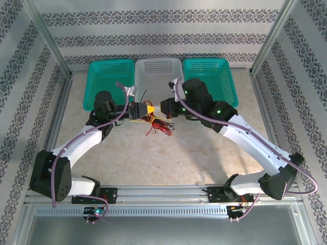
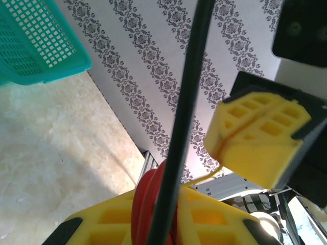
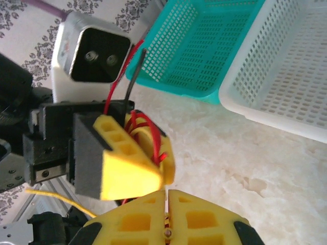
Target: Untangle the cables
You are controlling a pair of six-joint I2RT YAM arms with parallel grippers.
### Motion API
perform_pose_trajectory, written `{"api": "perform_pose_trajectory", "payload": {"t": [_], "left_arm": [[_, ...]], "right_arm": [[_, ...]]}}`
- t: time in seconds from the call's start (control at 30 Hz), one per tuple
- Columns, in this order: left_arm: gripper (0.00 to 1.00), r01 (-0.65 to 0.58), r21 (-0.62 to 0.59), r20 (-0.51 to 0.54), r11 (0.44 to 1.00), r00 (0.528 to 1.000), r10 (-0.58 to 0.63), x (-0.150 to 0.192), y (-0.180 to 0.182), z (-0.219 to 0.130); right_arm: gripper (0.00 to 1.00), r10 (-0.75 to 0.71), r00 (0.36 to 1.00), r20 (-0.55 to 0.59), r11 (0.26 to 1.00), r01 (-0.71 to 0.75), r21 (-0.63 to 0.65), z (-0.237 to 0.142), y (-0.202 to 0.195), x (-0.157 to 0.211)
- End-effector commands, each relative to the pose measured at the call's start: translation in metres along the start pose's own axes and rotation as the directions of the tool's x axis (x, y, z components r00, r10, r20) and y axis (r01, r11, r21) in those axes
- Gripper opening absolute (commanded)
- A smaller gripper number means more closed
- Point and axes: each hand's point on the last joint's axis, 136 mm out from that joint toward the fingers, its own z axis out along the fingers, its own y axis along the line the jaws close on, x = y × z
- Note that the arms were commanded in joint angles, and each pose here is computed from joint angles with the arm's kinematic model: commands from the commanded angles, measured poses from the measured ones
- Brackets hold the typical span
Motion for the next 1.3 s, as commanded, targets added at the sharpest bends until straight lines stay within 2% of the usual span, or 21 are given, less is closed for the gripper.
{"api": "perform_pose_trajectory", "payload": {"t": [0.0,0.27,0.33,0.6,0.77,0.93,1.13,1.27], "left_arm": [[0.00,-0.074,0.093,-0.060,0.993,0.995,0.079,0.006,-0.028,0.004],[0.00,-0.079,0.143,-0.088,0.987,0.992,0.092,0.011,-0.045,0.007],[0.00,-0.087,0.174,-0.073,0.981,0.992,0.101,0.005,-0.056,0.007],[0.00,-0.124,0.366,0.020,0.922,0.992,0.126,-0.025,-0.115,0.003],[0.00,-0.176,0.394,0.080,0.902,0.984,0.157,-0.040,-0.135,0.000],[0.00,-0.282,0.290,0.221,0.915,0.950,0.222,-0.059,-0.143,-0.005],[0.00,-0.375,0.032,0.445,0.926,0.835,0.323,-0.084,-0.133,-0.026],[0.00,-0.373,-0.017,0.507,0.928,0.796,0.330,-0.094,-0.127,-0.032]], "right_arm": [[0.00,0.033,0.999,0.042,0.999,-0.031,-0.040,-0.014,0.002,-0.017],[0.00,0.114,0.993,-0.010,0.988,-0.114,-0.101,-0.009,-0.011,-0.026],[0.00,0.136,0.991,-0.014,0.985,-0.137,-0.100,-0.005,-0.019,-0.026],[0.00,0.272,0.962,-0.026,0.923,-0.268,-0.277,0.009,-0.024,-0.031],[0.00,0.323,0.946,-0.028,0.894,-0.315,-0.318,0.016,-0.028,-0.027],[0.00,0.415,0.910,0.018,0.840,-0.376,-0.391,0.015,-0.033,-0.023],[0.00,0.531,0.839,0.117,0.768,-0.418,-0.485,0.006,-0.035,-0.019],[0.00,0.575,0.808,0.125,0.738,-0.447,-0.506,0.010,-0.028,-0.004]]}}
